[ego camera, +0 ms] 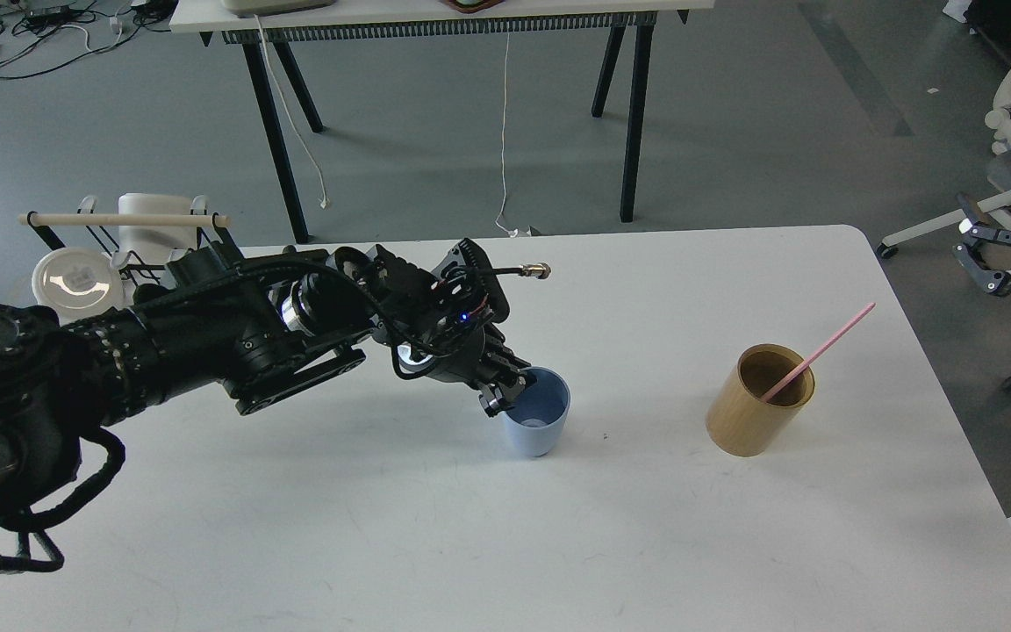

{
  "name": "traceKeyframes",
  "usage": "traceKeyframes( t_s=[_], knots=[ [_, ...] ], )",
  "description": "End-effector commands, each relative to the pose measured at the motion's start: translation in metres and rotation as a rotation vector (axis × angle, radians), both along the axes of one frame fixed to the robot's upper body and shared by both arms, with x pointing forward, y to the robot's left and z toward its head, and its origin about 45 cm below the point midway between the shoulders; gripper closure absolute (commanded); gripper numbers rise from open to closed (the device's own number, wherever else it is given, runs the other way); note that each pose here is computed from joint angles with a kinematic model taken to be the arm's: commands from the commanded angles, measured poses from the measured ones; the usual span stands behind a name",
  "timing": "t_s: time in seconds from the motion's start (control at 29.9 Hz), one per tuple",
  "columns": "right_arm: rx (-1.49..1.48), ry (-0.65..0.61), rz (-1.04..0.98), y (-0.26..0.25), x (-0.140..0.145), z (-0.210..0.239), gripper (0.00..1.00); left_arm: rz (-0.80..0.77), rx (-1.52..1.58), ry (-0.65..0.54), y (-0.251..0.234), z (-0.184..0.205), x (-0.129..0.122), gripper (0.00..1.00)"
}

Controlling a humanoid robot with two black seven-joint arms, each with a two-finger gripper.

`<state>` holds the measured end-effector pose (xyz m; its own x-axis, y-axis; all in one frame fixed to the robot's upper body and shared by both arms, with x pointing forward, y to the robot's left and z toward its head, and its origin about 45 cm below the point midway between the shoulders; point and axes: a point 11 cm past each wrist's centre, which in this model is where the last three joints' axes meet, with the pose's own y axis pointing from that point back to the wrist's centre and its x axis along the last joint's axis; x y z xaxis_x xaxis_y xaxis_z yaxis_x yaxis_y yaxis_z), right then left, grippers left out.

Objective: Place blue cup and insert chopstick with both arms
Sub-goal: 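Set the blue cup down and open the left gripper, then withdraw the left arm back toward the rack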

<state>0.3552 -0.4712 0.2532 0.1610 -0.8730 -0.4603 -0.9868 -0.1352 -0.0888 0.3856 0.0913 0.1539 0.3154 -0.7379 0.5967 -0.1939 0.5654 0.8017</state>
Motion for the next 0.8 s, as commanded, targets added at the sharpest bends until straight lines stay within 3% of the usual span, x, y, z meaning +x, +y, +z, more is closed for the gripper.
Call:
traceKeyframes(
  t_s=[0.0, 0.07, 0.1, 0.33, 0.47, 0.77],
  knots=[
    [0.003, -0.001, 0.0, 0.0, 0.0, 0.0, 0.0, 0.037, -0.049, 0.036, -0.002, 0.003, 0.0, 0.55],
    [0.001, -0.001, 0.001, 0.001, 0.0, 0.0, 0.0, 0.086, -0.116, 0.081, -0.005, 0.008, 0.001, 0.24],
    [0.003, -0.001, 0.0, 0.0, 0.0, 0.0, 0.0, 0.118, -0.151, 0.103, -0.004, 0.012, 0.003, 0.2],
    [0.005, -0.004, 0.006, 0.002, 0.0, 0.001, 0.0, 0.199, -0.252, 0.155, 0.008, 0.025, 0.006, 0.14],
    [0.005, -0.005, 0.005, 0.002, 0.0, 0.001, 0.0, 0.311, -0.459, 0.25, 0.016, 0.046, 0.007, 0.11],
    [-0.1, -0.031, 0.023, -0.008, 0.001, 0.021, 0.0, 0.598, -1.01, 0.418, 0.042, 0.096, 0.034, 0.1]
  ],
)
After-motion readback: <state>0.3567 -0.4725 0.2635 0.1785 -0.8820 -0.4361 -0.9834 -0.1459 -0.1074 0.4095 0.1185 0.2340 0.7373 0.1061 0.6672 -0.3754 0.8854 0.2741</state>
